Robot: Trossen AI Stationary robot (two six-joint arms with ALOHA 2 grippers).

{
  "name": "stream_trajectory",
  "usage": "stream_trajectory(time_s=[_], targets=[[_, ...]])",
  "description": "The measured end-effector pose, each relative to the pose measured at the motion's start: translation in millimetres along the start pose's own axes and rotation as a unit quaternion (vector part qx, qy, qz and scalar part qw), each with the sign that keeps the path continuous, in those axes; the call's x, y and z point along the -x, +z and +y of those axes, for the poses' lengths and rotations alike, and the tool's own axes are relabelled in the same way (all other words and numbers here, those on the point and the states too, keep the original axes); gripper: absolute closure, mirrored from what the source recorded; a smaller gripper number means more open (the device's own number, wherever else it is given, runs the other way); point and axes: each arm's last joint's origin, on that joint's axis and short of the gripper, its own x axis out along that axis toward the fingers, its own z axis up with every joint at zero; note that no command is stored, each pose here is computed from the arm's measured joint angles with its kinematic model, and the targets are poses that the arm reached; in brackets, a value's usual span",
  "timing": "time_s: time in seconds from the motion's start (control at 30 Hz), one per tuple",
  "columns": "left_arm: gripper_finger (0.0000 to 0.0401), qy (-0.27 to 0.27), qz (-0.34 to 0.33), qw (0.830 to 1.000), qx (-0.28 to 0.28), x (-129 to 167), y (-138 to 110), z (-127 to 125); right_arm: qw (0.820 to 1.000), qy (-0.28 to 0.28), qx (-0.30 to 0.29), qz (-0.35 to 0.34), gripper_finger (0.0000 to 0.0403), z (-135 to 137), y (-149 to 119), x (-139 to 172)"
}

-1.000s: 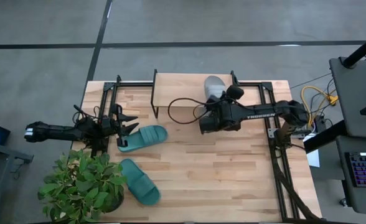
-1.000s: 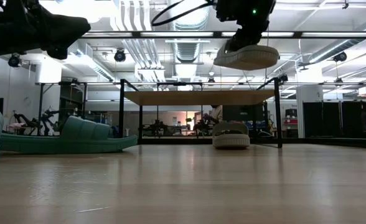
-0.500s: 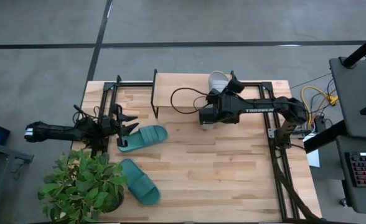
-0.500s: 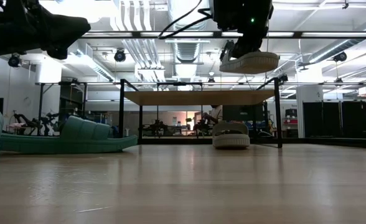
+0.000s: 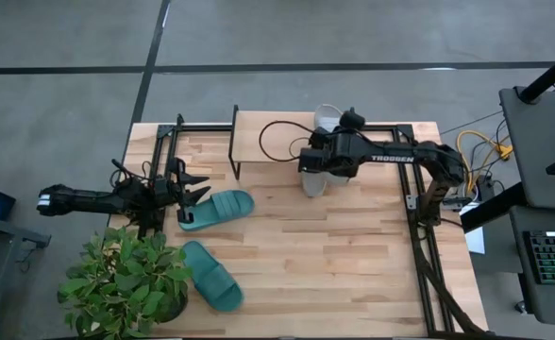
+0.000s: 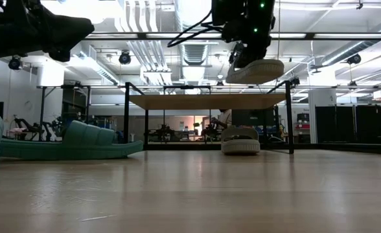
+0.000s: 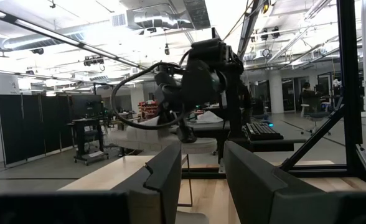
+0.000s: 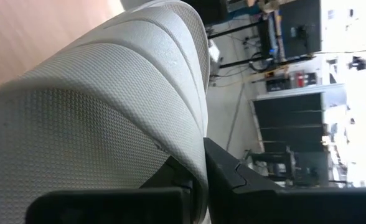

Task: Pick and place slides into the shelf
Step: Put the bottom gray slipper on the shelf

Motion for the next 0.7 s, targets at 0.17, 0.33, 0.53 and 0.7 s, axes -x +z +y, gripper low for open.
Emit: stream_trajectory(time_s=[0.17, 0.33, 0.53, 0.7], targets=[[0.0294, 0.0, 0.0, 1.0, 0.0, 0, 0, 0, 1.0, -0.002, -0.002, 0.005, 0.0394, -4, 4, -11], [0.0294, 0.0, 0.003, 1.0, -0.001, 0, -1, 0, 1.0, 0.013, 0.0, 0.022, 0.0394, -9, 6, -23], [0.0294, -0.001, 0.004, 1.0, -0.001, 0, -1, 0, 0.999, 0.037, -0.008, 0.036, 0.0394, -15, 9, -38], [0.0294, -0.001, 0.004, 1.0, -0.001, 0, -1, 0, 0.998, 0.035, -0.009, 0.042, 0.0394, -20, 10, -48]])
